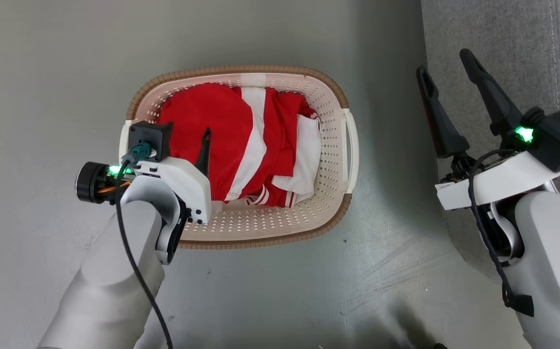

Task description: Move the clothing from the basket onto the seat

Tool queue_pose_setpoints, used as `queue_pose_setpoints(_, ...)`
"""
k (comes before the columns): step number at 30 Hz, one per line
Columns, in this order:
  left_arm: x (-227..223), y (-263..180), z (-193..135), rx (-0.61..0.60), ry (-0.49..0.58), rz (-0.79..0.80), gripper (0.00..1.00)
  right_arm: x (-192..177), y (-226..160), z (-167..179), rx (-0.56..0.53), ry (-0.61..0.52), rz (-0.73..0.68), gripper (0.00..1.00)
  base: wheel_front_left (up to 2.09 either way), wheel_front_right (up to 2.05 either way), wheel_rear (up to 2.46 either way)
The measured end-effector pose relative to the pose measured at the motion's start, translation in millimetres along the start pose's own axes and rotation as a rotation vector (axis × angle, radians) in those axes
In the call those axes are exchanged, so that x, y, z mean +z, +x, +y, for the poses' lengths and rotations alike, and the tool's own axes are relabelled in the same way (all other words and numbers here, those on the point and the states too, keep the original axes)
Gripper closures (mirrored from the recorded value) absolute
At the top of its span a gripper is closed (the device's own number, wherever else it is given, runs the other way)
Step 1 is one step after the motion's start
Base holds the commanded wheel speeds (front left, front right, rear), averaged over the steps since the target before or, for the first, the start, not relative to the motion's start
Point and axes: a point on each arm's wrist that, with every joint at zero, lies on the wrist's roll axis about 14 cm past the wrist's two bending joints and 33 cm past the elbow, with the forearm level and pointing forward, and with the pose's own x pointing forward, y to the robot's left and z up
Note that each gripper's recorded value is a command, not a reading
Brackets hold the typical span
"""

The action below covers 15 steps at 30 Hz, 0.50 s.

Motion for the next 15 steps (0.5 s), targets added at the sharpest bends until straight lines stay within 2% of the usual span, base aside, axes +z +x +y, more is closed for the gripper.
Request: queue_pose_setpoints(15,-17.6,23.0,-9.7,-0.012,0.135,0.103,0.00,-9.7,3.1,-2.7,-0.011,0.017,0.012,0.00,0.00,0.00,0.00)
